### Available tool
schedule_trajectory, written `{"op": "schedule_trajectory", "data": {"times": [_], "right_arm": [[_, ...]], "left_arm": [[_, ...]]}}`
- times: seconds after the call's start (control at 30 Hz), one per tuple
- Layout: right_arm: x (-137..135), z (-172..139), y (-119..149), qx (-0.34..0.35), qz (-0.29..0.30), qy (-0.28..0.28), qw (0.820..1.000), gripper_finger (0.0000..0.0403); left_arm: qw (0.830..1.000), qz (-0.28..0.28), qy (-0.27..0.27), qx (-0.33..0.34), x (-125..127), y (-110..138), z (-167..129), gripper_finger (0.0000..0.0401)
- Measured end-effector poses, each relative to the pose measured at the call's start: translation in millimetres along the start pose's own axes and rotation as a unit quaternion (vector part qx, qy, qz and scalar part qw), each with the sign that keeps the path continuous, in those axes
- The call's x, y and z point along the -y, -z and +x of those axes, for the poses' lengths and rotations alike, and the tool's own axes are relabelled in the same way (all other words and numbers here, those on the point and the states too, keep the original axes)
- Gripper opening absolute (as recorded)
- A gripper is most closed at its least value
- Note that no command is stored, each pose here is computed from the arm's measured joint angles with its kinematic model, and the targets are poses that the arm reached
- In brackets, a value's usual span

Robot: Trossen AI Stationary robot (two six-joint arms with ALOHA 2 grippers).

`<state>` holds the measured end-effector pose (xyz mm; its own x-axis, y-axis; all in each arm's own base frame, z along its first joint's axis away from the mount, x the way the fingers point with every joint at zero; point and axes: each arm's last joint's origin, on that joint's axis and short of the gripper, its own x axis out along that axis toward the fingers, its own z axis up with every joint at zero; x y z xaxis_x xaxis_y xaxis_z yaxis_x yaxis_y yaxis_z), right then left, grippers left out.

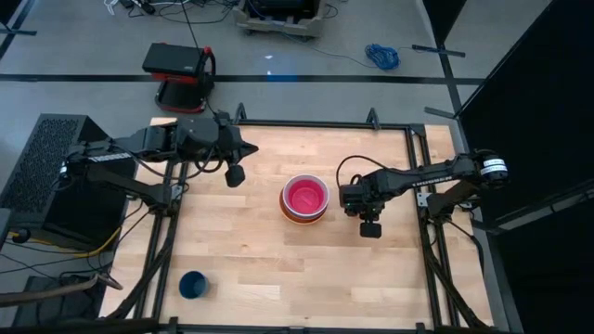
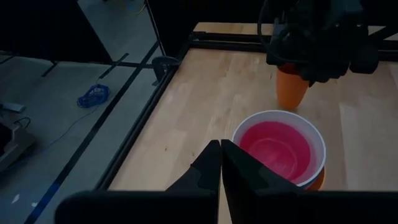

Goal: Nest bowls inside each other
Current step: Move the orange cup beside the stacked bowls

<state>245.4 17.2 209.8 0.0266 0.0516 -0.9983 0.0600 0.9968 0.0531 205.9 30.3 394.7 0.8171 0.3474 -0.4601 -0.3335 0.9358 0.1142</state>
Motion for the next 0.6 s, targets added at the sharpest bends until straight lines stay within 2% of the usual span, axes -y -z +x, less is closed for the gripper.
{"op": "schedule_trajectory", "data": {"times": [0.6], "right_arm": [[4.8,0.0,-1.5,0.002,-0.001,-0.015,1.000,0.0000]], "left_arm": [[1.000,0.002,0.000,-0.008,1.5,0.5,5.7,0.0004]]}}
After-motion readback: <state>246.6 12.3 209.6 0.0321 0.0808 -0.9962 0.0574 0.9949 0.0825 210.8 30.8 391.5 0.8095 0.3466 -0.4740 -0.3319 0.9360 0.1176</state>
